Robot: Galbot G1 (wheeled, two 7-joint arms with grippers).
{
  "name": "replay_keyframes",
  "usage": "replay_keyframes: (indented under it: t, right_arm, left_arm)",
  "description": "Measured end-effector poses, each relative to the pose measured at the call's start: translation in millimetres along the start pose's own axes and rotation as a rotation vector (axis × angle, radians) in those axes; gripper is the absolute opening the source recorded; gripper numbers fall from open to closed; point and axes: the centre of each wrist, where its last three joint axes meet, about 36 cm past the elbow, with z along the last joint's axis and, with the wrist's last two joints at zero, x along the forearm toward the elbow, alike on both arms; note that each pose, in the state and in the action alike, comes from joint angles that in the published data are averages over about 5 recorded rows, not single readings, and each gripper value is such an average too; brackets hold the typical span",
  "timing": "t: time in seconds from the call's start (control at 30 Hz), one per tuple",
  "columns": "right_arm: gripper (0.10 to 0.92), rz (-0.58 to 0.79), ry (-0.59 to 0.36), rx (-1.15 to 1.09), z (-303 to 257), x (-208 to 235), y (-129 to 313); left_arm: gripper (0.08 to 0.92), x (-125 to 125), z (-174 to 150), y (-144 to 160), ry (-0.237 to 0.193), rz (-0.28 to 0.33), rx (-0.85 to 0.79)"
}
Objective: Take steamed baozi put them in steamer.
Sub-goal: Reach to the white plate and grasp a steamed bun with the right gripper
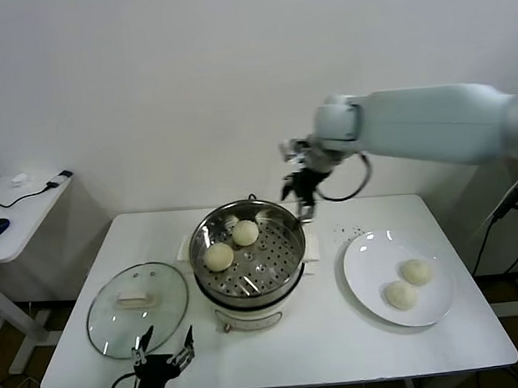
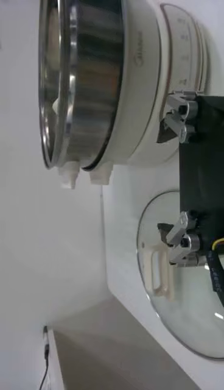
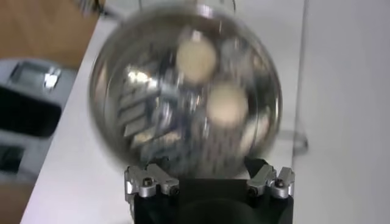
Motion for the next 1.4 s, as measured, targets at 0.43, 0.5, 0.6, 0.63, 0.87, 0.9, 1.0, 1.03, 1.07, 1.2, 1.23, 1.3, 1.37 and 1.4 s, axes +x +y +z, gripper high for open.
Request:
replay_keyframes:
  t: [0.43,0.5,0.6,0.63,0.87,0.9,1.0,1.03,1.07,1.2,1.23,1.3,1.37,1.4]
  right_arm:
    - [0.823,-0.059,0.087,-0.135,135,-72,85]
    - [0.823,-0.065,0.094,-0.146,143,-86,93]
    - [0.823,-0.072,0.103,-0.157,151,-107,103]
    - [0.823,-0.073,0.106,-0.161,153,-113,105]
    - [0.823,-0.077,0.121,-0.187,163,-146,115]
    - [0.823,-0.078,0.122,-0.19,164,-150,115]
    - [0.823,-0.083,0.128,-0.195,165,-160,116]
    - [0.823,-0.084,0.13,-0.196,165,-162,116]
    - [0.823,-0.085,0.133,-0.197,165,-165,116]
    - [0.823,-0.085,0.138,-0.2,166,-174,115]
    - [0.823,-0.086,0.137,-0.201,165,-176,115]
    - [0.823,-0.089,0.136,-0.201,164,-180,115]
    - [0.806,-0.093,0.135,-0.2,162,-182,115]
    - [0.794,-0.095,0.136,-0.198,162,-183,115]
  left_arm:
    - [0.823,1,2,-1,0.014,-0.01,0.003]
    - [0.823,2,3,-1,0.018,-0.012,0.002]
    - [0.823,4,5,0,0.022,-0.015,0.001]
    - [0.823,4,6,0,0.024,-0.015,0.0]
    - [0.823,4,9,2,0.03,-0.022,-0.002]
    - [0.823,4,9,2,0.03,-0.023,-0.002]
    - [0.823,4,9,3,0.031,-0.024,-0.002]
    - [0.823,4,10,3,0.032,-0.024,-0.001]
    - [0.823,4,10,3,0.032,-0.024,-0.001]
    - [0.823,4,11,2,0.035,-0.022,0.001]
    - [0.823,4,11,2,0.035,-0.021,0.001]
    - [0.823,3,12,1,0.036,-0.021,0.002]
    - [0.823,3,12,1,0.036,-0.021,0.002]
    - [0.823,3,13,1,0.037,-0.022,0.002]
